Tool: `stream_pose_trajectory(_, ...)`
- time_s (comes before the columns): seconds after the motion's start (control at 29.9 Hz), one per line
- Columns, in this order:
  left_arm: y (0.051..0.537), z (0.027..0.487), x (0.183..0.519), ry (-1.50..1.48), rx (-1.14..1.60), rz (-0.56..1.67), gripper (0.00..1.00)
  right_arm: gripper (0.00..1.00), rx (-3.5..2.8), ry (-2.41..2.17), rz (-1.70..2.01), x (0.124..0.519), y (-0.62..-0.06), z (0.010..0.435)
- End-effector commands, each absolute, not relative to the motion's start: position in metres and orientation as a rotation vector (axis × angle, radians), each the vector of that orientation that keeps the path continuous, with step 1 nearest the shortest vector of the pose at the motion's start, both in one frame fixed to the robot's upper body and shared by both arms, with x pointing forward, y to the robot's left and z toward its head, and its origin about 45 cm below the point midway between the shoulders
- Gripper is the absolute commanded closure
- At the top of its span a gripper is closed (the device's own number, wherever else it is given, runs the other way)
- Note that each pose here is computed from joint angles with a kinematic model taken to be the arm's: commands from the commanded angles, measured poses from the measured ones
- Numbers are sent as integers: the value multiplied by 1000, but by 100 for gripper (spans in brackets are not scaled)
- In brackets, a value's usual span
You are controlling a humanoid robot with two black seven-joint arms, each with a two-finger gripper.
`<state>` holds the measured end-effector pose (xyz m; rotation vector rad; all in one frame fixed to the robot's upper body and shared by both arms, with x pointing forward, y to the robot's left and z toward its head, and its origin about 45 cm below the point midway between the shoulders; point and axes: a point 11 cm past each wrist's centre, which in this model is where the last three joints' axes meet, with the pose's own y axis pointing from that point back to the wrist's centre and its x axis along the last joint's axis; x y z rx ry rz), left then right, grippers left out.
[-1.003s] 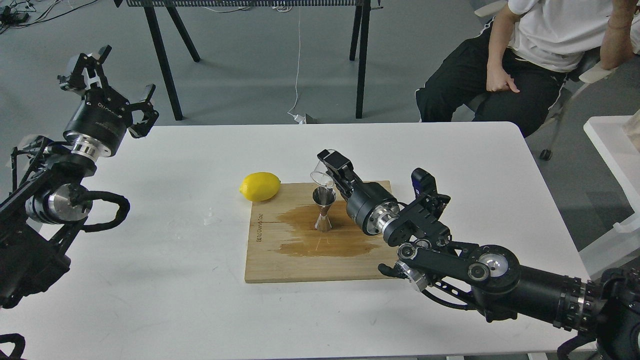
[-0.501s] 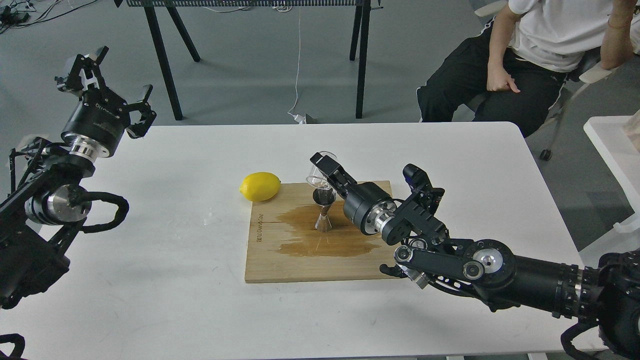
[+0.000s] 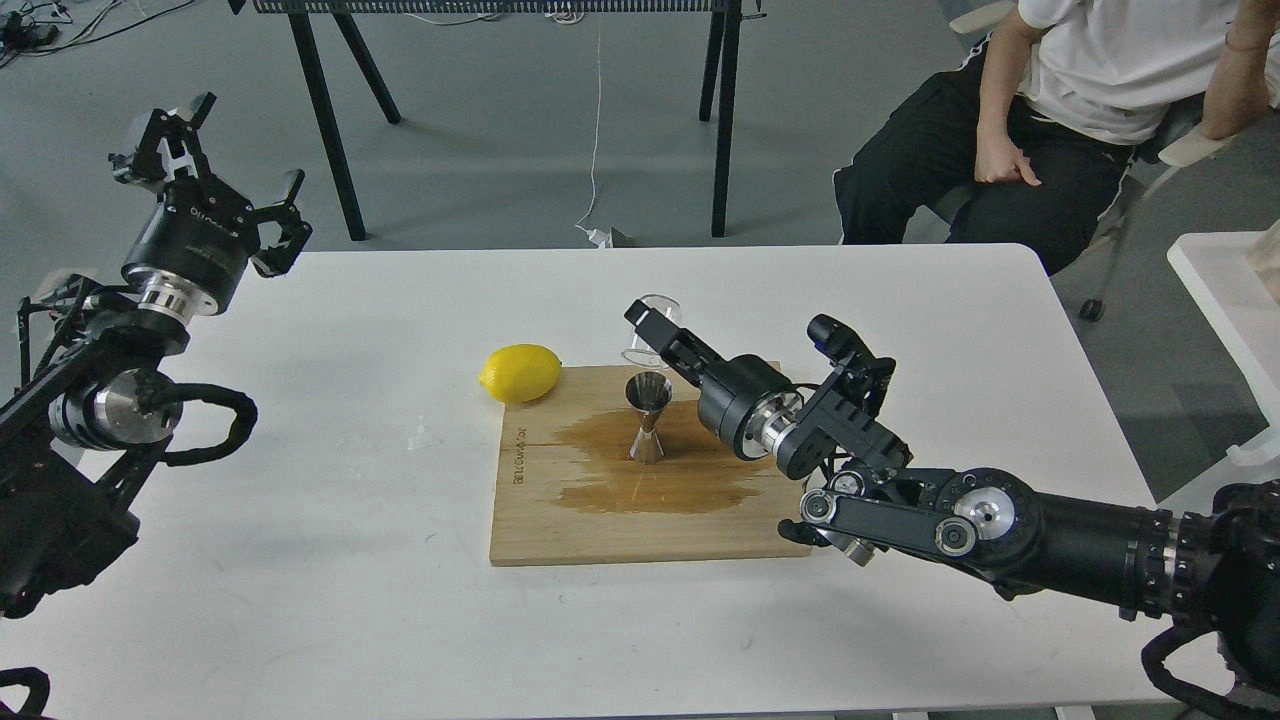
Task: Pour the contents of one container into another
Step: 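Turn the cup upright and carry it back beside the board, then lower the clear cup onto the table and open the right gripper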
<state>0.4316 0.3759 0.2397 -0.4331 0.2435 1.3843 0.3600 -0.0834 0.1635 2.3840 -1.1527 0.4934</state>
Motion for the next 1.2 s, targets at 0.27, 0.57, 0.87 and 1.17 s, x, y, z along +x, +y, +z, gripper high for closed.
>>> stream_pose_trajectory(0.27, 376, 242, 432, 240, -434, 1384, 0, 48, 2401, -1692, 43, 394, -130, 198)
stream_pose_trajectory(0.57, 375, 240, 432, 244, -427, 1382, 0, 48, 2288, -2099, -723, 385, -189, 190)
stream_pose_trajectory(0.87, 373, 239, 432, 245, -426, 1380, 0, 48, 2023, -2273, -1608, 370, -235, 158)
stream_pose_trajectory(1.17, 373, 238, 432, 248, -423, 1381, 0, 47, 1773, -2229, -2067, 344, -259, 115)
